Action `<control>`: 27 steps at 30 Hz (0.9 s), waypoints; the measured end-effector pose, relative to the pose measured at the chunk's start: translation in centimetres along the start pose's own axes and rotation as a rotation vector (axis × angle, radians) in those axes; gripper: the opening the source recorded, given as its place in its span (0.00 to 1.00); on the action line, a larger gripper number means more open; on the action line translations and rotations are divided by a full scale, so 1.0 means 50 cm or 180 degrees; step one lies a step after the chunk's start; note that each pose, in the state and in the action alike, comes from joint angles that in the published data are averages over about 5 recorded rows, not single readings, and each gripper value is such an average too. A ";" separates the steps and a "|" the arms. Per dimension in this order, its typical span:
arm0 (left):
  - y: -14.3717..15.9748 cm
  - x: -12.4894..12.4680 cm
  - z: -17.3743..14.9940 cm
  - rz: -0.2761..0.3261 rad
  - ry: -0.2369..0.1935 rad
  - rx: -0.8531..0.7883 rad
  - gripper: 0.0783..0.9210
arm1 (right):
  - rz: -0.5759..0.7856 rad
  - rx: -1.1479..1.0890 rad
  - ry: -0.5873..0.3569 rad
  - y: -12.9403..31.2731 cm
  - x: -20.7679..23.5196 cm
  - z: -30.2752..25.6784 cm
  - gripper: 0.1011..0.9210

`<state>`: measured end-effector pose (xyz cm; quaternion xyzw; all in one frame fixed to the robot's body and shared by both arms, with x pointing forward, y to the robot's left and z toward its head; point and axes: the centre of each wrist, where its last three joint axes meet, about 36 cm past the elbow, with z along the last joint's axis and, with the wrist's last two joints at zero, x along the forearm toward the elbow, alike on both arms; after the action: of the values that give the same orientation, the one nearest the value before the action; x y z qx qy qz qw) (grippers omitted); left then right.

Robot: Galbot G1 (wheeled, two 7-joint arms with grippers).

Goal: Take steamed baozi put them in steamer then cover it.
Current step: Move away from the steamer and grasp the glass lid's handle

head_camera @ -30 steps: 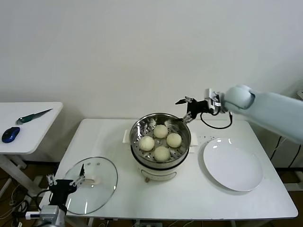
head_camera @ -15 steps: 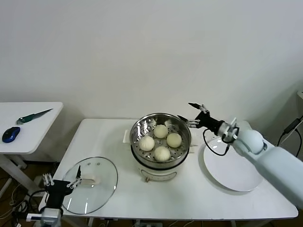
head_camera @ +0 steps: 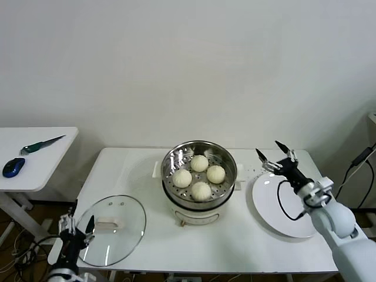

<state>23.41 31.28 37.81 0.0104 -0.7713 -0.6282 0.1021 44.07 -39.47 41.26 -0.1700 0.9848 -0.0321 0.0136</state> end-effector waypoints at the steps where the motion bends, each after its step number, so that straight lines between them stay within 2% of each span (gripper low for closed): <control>1: -0.009 0.002 0.001 0.0017 -0.0013 -0.0113 0.88 | 0.0039 -0.0016 0.0021 0.000 0.010 0.007 0.88; 4: -0.034 0.005 0.005 0.0054 -0.0092 -0.0395 0.88 | 0.0133 -0.0042 0.0080 0.001 0.035 0.026 0.88; 8: -0.068 0.003 0.017 0.0069 -0.0263 -0.0660 0.88 | 0.0222 -0.0061 0.0156 0.003 0.057 0.046 0.88; 16: -0.125 -0.016 0.041 0.0086 -0.0528 -0.0848 0.88 | 0.0326 -0.0065 0.0254 0.010 0.086 0.072 0.88; 21: -0.153 -0.037 0.057 0.0141 -0.0568 -0.0912 0.88 | 0.0371 -0.0032 0.0294 0.010 0.101 0.079 0.88; 27: -0.172 -0.069 0.074 0.0157 -0.0526 -0.0971 0.88 | 0.0396 0.0016 0.0320 0.014 0.115 0.082 0.88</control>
<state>25.18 33.54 28.28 -0.0759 -0.6727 -0.7340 0.0542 38.58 -41.01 37.02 -0.1066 0.9928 -0.0422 -0.0335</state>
